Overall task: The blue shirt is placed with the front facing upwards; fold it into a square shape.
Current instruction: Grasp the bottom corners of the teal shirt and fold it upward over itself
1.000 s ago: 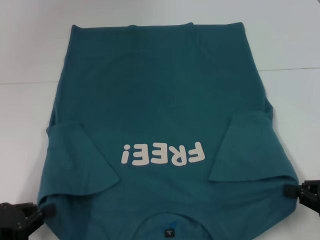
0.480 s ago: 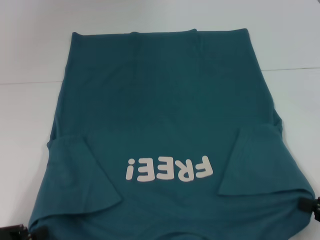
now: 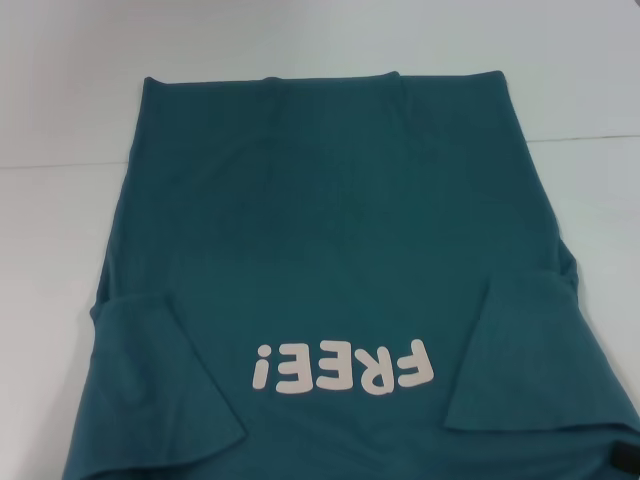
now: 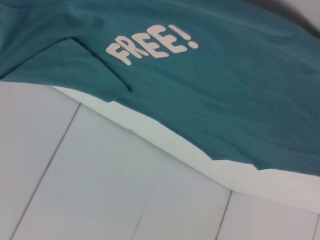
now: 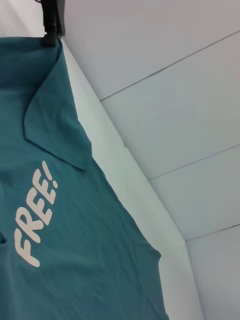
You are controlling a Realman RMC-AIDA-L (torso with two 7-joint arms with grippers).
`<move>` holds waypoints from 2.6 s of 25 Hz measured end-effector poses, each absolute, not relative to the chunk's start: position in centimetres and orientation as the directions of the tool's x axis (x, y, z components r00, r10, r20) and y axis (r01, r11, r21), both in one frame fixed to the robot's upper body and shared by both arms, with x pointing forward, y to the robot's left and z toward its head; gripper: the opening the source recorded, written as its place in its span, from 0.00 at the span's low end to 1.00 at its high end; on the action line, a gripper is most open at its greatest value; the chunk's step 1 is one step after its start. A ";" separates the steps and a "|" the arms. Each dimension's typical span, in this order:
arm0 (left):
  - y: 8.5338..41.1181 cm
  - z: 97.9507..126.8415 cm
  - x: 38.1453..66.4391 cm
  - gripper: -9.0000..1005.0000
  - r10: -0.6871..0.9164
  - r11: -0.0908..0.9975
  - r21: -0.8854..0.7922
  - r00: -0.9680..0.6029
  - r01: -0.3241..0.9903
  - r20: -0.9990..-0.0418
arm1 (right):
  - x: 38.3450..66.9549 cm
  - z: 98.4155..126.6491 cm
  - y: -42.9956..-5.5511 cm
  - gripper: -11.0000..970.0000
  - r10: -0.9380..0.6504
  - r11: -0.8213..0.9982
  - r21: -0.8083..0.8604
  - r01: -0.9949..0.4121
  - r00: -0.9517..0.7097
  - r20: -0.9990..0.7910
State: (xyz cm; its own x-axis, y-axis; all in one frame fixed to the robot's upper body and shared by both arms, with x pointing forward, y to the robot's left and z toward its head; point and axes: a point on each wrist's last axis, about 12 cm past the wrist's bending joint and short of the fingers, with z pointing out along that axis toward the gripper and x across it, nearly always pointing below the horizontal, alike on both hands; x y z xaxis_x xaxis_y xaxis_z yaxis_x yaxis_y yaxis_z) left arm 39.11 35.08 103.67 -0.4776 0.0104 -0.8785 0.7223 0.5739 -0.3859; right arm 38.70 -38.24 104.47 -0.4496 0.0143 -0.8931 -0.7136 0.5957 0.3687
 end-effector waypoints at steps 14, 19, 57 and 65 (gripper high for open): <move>35.1 104.0 38.7 0.06 0.009 0.552 -0.378 -0.458 0.743 -0.889 | 36.5 104.4 -38.9 0.12 0.035 0.625 0.336 -0.705 -0.404 -0.914; 34.7 104.4 40.5 0.06 -0.033 0.557 -0.376 -0.433 0.740 -0.901 | 38.2 104.4 -38.7 0.12 0.042 0.653 0.317 -0.687 -0.385 -0.922; 30.5 103.2 51.8 0.06 -0.224 0.794 -0.355 -0.305 0.493 -0.926 | 47.0 104.2 -37.1 0.13 0.145 0.825 0.264 -0.500 -0.264 -0.953; 29.9 103.3 53.0 0.06 -0.229 0.817 -0.339 -0.277 0.466 -0.933 | 48.4 103.8 -36.7 0.14 0.136 0.845 0.262 -0.467 -0.285 -0.949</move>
State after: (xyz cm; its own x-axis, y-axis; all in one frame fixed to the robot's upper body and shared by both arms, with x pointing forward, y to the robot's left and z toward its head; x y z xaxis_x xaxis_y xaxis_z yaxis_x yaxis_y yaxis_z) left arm 52.96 29.87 103.29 -0.2771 -0.2293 -0.9331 0.4657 0.8174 -0.3392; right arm 48.40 -36.68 103.75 -0.2851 0.1363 -0.9488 -0.4667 0.8448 0.2616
